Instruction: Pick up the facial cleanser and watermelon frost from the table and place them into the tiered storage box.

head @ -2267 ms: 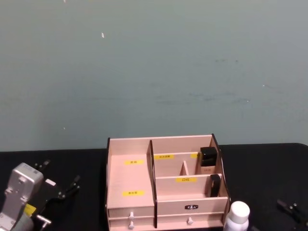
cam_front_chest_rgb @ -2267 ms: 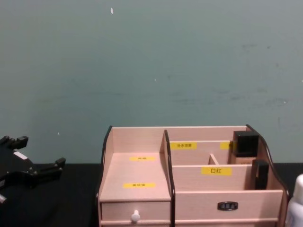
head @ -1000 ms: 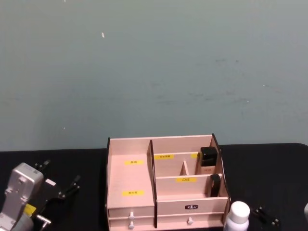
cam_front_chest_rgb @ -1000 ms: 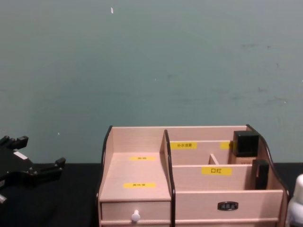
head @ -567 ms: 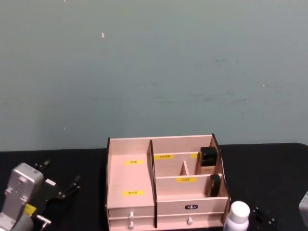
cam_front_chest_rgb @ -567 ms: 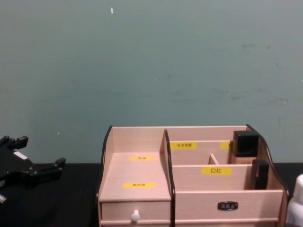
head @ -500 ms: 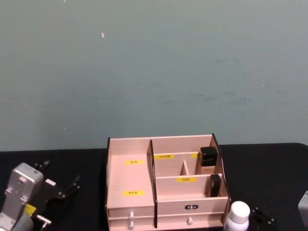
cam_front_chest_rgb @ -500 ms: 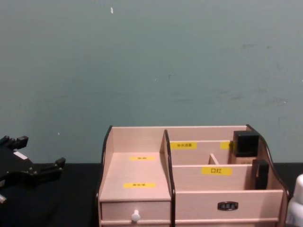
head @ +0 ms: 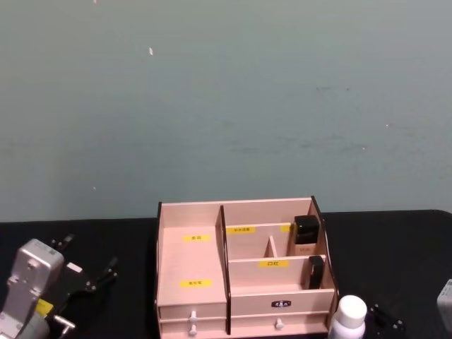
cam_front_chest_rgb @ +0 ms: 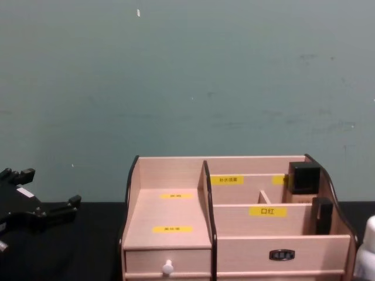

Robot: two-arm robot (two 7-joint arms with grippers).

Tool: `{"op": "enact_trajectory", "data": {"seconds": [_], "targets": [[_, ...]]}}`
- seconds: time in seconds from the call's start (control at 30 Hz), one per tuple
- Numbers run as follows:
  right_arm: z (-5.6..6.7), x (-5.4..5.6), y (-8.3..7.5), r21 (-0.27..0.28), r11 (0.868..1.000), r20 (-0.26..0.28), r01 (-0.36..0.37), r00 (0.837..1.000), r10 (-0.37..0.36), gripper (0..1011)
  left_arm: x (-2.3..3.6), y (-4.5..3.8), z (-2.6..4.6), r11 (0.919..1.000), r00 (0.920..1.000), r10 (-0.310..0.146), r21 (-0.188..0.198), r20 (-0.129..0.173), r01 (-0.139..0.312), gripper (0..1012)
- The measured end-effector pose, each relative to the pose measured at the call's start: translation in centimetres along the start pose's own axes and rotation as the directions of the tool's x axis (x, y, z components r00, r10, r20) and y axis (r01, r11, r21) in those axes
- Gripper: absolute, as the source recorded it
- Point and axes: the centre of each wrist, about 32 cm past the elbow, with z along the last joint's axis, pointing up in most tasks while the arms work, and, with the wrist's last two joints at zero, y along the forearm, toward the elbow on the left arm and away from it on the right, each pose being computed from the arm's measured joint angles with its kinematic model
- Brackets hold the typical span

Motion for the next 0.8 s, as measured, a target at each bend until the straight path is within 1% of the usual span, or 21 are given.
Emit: {"op": "enact_trajectory", "data": {"seconds": [0.07,0.2,0.23,0.3,0.33,0.4,0.6,0.67,0.8], "targets": [[0.00,0.00,0.00,0.000,1.000,0.000,0.000,1.000,0.000,1002,0.00,0.00,0.00,1.0000,1.0000,0.000,0.000,0.000,0.000,1001],[0.01,0.00,-0.01,0.001,1.000,0.001,0.000,1.000,0.000,953,0.00,0.00,0.00,1.0000,1.0000,0.000,0.000,0.000,0.000,1001],[0.01,0.00,-0.02,0.002,1.000,0.001,0.000,1.000,0.000,914,0.00,0.00,0.00,1.0000,1.0000,0.000,0.000,0.000,0.000,1001],[0.01,0.00,-0.02,0.002,1.000,0.002,0.001,1.000,-0.001,885,0.00,0.00,0.00,1.0000,1.0000,0.000,0.000,0.000,0.000,1001],[0.01,0.00,-0.02,0.002,1.000,0.002,0.001,1.000,-0.001,836,0.00,0.00,0.00,1.0000,1.0000,0.000,0.000,0.000,0.000,1001],[0.01,0.00,-0.03,0.002,1.000,0.002,0.001,1.000,-0.001,799,0.00,0.00,0.00,1.0000,1.0000,0.000,0.000,0.000,0.000,1001],[0.01,-0.01,-0.04,0.003,1.000,0.003,0.001,1.000,-0.001,615,0.00,0.00,0.00,1.0000,1.0000,0.000,0.000,0.000,0.000,1001],[0.01,-0.01,-0.04,0.003,1.000,0.003,0.001,1.000,-0.001,593,0.00,0.00,0.00,1.0000,1.0000,0.000,0.000,0.000,0.000,1001],[0.01,-0.02,-0.04,0.003,1.000,0.003,0.001,1.000,-0.001,594,0.00,0.00,0.00,1.0000,1.0000,0.000,0.000,0.000,0.000,1001]]}}
